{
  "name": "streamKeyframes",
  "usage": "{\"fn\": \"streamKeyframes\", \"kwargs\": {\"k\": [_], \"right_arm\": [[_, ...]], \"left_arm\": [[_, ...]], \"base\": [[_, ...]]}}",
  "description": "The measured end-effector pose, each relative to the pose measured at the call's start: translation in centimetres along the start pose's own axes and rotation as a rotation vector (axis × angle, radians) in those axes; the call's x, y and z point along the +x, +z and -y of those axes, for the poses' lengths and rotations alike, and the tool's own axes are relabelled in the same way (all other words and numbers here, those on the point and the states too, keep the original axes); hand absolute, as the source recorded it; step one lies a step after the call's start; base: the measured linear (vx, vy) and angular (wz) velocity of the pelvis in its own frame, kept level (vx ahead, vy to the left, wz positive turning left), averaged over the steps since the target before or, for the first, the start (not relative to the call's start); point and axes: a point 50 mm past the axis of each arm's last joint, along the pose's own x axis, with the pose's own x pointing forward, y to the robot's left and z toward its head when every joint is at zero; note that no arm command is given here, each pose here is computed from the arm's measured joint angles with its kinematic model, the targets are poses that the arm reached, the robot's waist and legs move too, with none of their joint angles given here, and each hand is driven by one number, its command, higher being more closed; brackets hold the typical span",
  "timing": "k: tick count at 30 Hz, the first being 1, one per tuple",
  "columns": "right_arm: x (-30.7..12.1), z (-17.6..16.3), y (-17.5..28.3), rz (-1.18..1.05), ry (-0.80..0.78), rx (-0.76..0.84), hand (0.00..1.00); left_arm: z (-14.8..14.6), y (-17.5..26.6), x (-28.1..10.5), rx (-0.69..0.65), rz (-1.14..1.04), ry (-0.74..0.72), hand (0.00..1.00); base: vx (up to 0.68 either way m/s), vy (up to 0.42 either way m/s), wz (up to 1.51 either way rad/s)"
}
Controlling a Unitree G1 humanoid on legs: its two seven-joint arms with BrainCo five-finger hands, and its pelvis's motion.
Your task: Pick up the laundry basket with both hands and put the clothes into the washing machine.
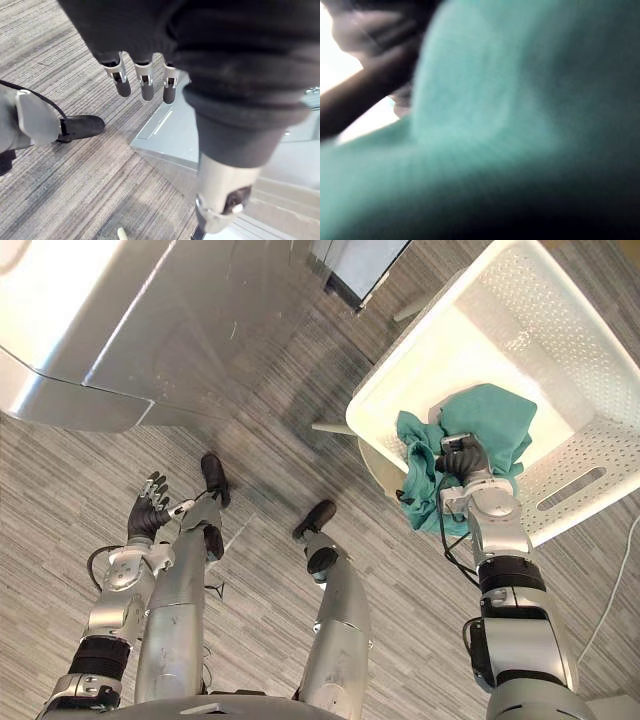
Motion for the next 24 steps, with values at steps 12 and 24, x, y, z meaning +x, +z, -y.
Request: {"fn": "streamKeyframes", "kwargs": {"k": [12, 24], "right_arm": [[0.7, 2.4, 2.0, 0.065, -0.192, 0.335, 1.0], [-0.7, 3.6, 8.6, 0.444, -0.289, 0.784, 1.0]], "left_arm": [[-0.7, -3.7, -1.1, -0.053, -0.151, 0.073, 0.0], [-1.0, -6.7, -2.1, -0.061, -0.284, 0.1, 0.0]], "base": [[0.04, -0.057, 0.09], [0.04, -0.048, 0.01]]}}
